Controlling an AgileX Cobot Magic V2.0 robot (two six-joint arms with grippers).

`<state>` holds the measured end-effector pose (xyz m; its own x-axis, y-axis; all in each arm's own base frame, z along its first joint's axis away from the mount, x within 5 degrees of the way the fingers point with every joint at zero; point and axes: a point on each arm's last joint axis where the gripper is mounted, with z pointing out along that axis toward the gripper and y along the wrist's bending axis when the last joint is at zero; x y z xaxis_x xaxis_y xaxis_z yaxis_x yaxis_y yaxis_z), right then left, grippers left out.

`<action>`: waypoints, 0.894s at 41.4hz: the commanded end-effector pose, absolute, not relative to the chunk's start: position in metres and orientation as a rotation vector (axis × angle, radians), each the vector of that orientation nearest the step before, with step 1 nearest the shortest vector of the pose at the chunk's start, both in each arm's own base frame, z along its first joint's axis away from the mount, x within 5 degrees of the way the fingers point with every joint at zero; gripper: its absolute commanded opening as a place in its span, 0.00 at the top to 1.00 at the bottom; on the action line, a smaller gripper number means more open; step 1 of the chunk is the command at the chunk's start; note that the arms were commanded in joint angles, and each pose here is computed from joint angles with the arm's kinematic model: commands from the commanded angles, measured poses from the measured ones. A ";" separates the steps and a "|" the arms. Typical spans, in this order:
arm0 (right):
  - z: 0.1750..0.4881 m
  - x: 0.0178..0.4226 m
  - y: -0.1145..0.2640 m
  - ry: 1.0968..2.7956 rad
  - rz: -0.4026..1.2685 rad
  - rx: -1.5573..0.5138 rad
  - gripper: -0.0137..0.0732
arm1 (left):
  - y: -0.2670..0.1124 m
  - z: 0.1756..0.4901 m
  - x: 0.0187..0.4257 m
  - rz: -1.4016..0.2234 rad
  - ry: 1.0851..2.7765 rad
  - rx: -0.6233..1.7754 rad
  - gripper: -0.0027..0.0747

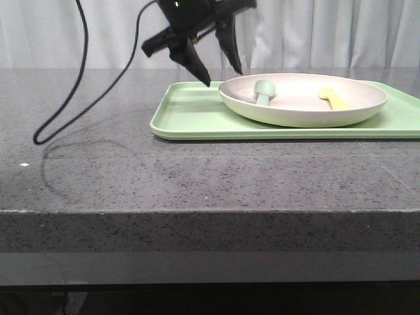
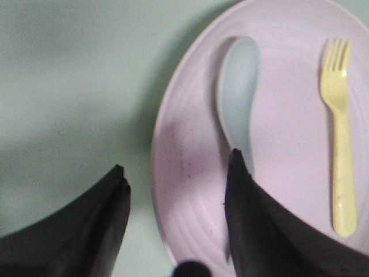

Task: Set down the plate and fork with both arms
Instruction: 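Carry the plate over the green tray and lower it down, then release the plate and raise the left gripper away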

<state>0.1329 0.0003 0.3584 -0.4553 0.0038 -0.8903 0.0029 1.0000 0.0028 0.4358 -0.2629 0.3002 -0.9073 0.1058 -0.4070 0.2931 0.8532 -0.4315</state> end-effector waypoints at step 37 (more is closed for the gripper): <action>0.374 0.136 -0.001 1.954 -0.008 0.003 0.11 | -0.192 0.471 0.315 -0.741 2.175 0.641 0.48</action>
